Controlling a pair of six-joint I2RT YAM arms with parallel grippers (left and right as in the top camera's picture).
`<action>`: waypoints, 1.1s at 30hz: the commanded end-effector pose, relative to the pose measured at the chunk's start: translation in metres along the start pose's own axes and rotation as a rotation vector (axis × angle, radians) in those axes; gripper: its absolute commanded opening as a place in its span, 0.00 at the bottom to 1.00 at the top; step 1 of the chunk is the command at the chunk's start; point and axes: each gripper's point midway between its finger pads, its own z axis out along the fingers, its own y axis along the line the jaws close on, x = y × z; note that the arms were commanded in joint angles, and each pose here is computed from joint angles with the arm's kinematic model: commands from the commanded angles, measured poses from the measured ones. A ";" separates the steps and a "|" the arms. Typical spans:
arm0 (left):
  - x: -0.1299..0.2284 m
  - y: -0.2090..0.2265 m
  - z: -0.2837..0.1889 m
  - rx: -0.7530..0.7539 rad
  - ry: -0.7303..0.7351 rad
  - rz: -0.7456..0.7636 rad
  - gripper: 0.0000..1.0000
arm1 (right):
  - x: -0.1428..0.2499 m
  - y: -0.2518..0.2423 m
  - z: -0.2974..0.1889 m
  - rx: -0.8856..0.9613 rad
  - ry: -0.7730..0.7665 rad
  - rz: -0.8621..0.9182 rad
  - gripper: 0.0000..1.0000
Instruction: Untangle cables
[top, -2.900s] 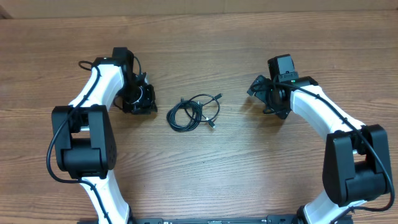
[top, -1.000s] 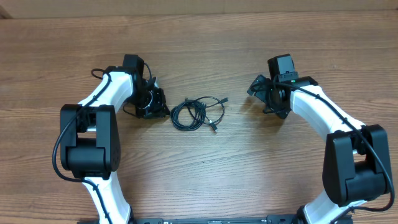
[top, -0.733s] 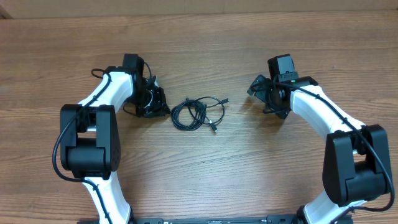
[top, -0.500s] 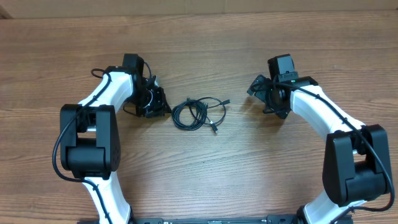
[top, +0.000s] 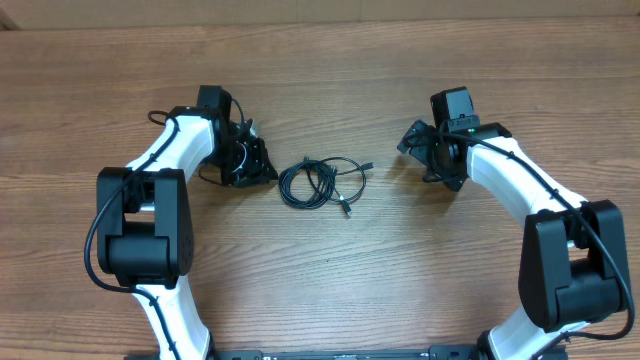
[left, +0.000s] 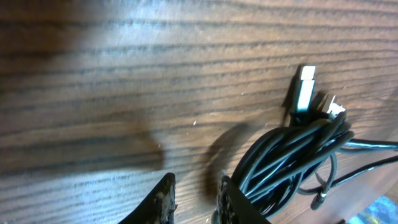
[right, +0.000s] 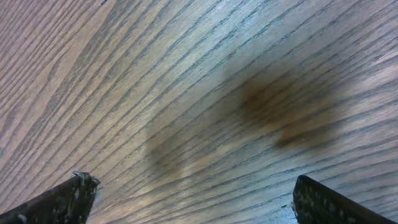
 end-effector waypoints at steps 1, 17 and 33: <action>0.001 -0.003 0.005 0.026 0.011 -0.001 0.24 | -0.004 0.002 -0.002 -0.003 -0.015 0.001 1.00; 0.000 -0.010 0.008 0.029 0.000 0.029 0.27 | -0.004 0.002 -0.002 -0.003 -0.015 0.001 1.00; -0.002 -0.016 0.008 0.058 -0.004 0.036 0.31 | -0.004 0.002 -0.002 -0.003 -0.015 0.001 1.00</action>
